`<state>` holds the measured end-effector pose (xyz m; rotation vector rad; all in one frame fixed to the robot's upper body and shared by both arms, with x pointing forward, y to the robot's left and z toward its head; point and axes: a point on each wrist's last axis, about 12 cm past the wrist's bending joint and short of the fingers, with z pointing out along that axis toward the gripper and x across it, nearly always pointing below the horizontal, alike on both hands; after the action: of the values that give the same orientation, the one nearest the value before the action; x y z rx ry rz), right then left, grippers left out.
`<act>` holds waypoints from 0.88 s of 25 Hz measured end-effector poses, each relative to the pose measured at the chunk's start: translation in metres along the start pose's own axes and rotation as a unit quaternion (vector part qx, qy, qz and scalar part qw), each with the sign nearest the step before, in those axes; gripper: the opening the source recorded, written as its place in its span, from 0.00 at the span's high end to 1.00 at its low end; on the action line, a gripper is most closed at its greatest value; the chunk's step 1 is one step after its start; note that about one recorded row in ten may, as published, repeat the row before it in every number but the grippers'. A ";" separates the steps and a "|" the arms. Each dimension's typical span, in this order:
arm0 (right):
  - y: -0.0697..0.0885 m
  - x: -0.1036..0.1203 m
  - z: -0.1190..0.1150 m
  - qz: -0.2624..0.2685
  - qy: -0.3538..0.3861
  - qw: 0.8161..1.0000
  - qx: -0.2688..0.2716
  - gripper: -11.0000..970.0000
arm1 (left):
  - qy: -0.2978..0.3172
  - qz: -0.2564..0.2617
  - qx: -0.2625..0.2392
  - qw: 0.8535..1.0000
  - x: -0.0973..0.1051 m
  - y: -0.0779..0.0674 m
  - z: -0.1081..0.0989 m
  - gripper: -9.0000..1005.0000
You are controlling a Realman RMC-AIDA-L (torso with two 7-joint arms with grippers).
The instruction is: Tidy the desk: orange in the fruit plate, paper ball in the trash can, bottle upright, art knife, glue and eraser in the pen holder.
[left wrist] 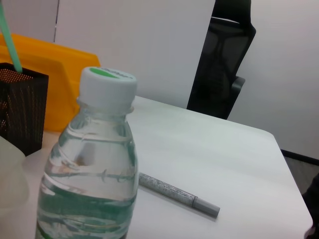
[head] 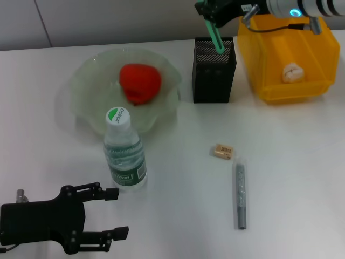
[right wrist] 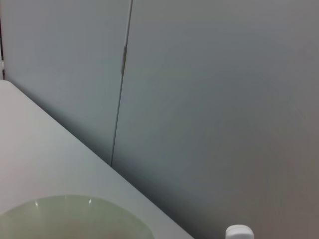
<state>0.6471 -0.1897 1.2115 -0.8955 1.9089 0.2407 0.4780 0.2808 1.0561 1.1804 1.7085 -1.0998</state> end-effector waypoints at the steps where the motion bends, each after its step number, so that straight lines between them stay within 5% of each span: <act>1: 0.000 0.001 0.001 0.002 0.002 1.000 -0.001 0.76 | 0.000 -0.001 0.000 1.000 0.000 0.000 0.000 0.19; 10: -0.002 0.007 0.004 0.009 0.010 1.000 -0.002 0.74 | -0.006 -0.004 -0.003 1.000 0.000 0.000 -0.001 0.19; 15: -0.001 0.003 -0.003 0.008 0.006 1.000 -0.004 0.50 | -0.008 -0.004 -0.001 1.000 -0.001 0.000 0.000 0.19; 22: 0.006 -0.019 -0.047 0.024 0.035 0.998 -0.041 0.38 | -0.013 -0.001 0.010 1.000 -0.001 -0.003 -0.001 0.19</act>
<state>0.6151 -0.2002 1.2498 -0.9239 1.9985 0.3235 0.4750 0.2806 1.0579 1.1734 1.6827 -1.1304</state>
